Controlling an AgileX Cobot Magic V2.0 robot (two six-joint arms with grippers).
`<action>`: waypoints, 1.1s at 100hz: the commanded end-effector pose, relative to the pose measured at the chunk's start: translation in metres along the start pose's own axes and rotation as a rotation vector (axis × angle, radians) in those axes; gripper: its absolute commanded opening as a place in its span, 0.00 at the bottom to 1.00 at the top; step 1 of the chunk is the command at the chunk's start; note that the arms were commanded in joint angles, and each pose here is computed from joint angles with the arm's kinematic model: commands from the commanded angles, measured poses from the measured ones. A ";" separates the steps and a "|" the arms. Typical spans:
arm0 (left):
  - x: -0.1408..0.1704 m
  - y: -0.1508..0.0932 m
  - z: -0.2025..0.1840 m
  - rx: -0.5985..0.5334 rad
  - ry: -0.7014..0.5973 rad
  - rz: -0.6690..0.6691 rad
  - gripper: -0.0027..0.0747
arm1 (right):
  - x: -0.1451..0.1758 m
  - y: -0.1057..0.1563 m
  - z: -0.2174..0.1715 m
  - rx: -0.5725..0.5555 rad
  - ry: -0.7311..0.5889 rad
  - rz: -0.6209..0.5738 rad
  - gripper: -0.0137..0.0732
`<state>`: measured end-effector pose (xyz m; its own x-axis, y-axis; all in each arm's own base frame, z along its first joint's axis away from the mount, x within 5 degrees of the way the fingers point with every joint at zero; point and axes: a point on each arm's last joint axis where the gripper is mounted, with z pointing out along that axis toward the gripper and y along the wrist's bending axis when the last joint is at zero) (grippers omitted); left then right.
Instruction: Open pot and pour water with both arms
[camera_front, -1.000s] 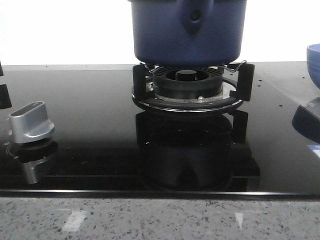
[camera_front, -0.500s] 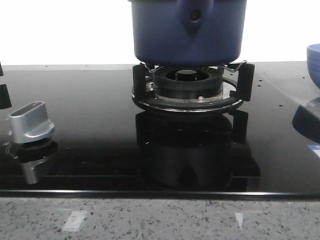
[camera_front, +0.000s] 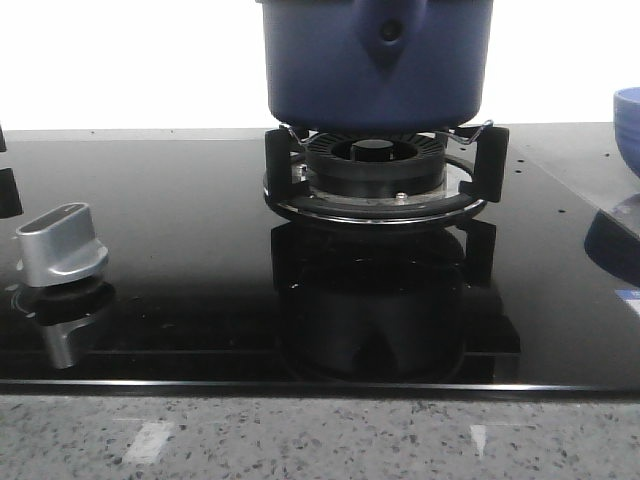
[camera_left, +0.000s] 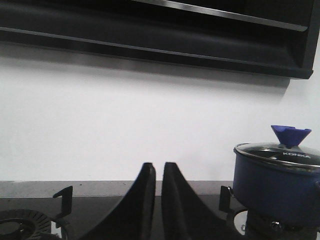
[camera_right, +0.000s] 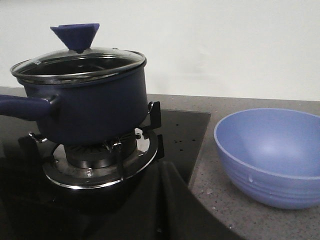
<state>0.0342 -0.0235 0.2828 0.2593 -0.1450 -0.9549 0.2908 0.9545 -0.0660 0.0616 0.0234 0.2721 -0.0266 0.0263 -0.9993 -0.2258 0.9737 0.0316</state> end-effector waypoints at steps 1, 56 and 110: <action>-0.006 0.001 0.001 -0.017 0.011 0.002 0.01 | -0.011 -0.002 -0.001 0.033 -0.052 0.012 0.10; 0.077 0.032 -0.010 -0.283 0.198 -0.122 0.01 | -0.011 -0.002 -0.001 0.033 -0.052 0.012 0.10; 0.083 0.033 -0.011 -0.285 0.231 -0.088 0.01 | -0.011 -0.003 -0.001 0.033 -0.053 0.012 0.10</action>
<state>0.0561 -0.0022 0.2010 -0.0475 -0.1859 -0.9814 0.0185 0.9822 -0.1869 0.0613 0.0234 0.2722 -0.0249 0.0261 -0.9993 -0.2259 0.9737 0.0311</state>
